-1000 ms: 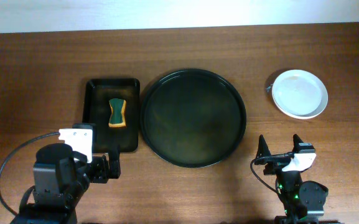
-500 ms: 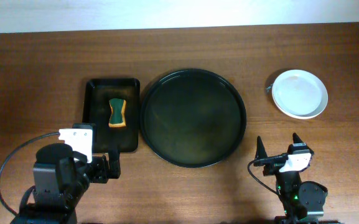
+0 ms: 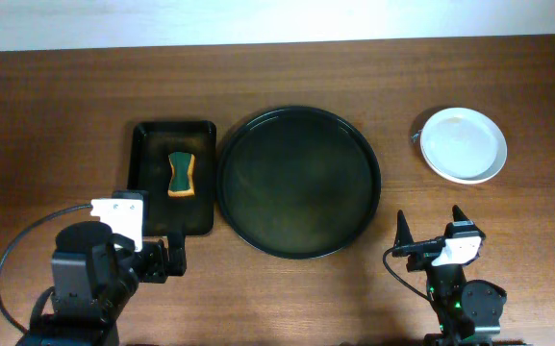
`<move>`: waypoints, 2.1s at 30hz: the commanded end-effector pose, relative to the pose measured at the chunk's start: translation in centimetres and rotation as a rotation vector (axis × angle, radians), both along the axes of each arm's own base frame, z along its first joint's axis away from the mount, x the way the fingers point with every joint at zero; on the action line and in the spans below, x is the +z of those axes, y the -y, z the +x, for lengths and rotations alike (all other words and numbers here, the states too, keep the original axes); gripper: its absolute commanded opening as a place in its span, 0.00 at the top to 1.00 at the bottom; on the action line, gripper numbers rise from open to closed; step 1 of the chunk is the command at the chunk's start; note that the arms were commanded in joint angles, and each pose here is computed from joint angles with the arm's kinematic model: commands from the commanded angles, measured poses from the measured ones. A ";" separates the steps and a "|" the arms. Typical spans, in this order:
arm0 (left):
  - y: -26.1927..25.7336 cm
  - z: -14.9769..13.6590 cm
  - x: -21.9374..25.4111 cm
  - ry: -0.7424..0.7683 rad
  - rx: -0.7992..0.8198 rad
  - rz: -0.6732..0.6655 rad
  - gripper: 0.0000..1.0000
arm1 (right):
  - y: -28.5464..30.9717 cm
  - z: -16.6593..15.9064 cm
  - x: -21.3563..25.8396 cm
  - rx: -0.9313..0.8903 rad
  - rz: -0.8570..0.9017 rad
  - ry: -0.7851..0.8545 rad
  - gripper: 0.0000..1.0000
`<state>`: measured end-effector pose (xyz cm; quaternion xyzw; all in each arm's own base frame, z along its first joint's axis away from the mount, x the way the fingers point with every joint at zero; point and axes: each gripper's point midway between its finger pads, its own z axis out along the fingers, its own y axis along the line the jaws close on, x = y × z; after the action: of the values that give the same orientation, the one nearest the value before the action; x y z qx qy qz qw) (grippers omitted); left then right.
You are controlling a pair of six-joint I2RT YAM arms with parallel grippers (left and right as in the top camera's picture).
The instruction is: Clean dirty plates on tray and stack at the side
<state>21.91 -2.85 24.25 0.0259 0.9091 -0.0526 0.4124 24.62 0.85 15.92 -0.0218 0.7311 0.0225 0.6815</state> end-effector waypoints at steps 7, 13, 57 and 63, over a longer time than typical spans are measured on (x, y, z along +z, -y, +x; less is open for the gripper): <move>-1.6 1.1 -2.9 0.236 0.072 -0.012 0.01 | 0.0 0.0 -0.1 0.000 0.004 0.001 0.01; -1.5 2.7 -4.3 0.742 0.060 -0.048 0.01 | 0.0 0.0 -0.1 0.000 0.004 0.001 0.01; -2.1 2.7 -8.5 0.644 0.077 0.017 0.01 | 0.0 0.0 -0.1 0.000 0.004 0.001 0.01; -2.1 2.7 -8.5 0.644 0.077 0.017 0.01 | 0.0 0.0 -0.1 0.000 0.004 0.001 0.01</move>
<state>24.61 -0.58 15.88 0.0012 0.7328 -0.0202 0.6801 24.60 0.84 16.00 -0.0217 0.7298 0.0220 0.6829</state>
